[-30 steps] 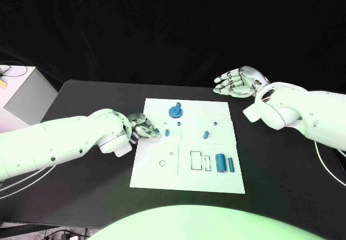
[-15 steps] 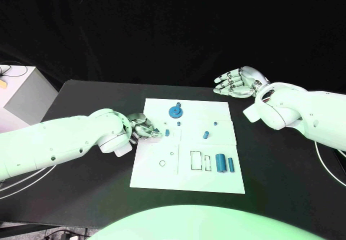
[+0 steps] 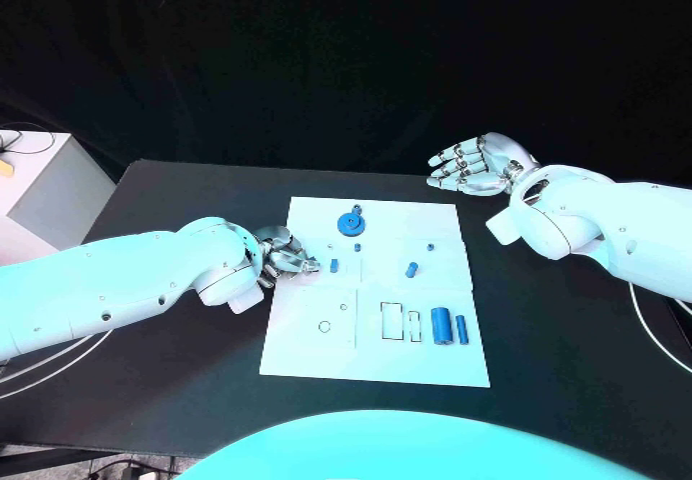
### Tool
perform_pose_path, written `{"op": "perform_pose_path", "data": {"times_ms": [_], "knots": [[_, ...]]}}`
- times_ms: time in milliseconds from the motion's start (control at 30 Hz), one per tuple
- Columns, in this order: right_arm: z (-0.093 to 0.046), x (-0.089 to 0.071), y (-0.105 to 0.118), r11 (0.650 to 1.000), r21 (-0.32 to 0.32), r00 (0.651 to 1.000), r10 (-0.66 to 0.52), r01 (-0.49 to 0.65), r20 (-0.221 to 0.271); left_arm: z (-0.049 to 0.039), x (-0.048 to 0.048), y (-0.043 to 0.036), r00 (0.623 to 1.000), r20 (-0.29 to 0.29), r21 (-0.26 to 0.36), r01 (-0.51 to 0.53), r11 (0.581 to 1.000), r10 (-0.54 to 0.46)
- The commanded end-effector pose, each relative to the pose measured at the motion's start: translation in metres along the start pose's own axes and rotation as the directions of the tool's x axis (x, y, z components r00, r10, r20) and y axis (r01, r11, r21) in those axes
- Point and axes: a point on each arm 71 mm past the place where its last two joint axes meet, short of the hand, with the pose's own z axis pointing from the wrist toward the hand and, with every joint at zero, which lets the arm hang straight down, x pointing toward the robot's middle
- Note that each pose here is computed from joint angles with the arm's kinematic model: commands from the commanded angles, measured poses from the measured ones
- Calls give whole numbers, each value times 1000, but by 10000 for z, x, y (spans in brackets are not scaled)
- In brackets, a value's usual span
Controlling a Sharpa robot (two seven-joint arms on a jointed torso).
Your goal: Assemble the parts on the task board
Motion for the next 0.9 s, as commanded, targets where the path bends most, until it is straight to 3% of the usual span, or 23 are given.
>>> {"op": "perform_pose_path", "data": {"times_ms": [33,567,900], "knots": [[0,15,4,1000,-6,1000,0,0,-16,1,4,-6,1000,-3,2,11,1000,-11],[1,20,-3,1000,-3,1000,1,-1,-20,-1,2,-5,1000,-5,6,23,1000,-23],[-1,26,-13,1000,0,1000,1,-1,-24,-7,21,-21,997,-41,37,65,997,-64]]}}
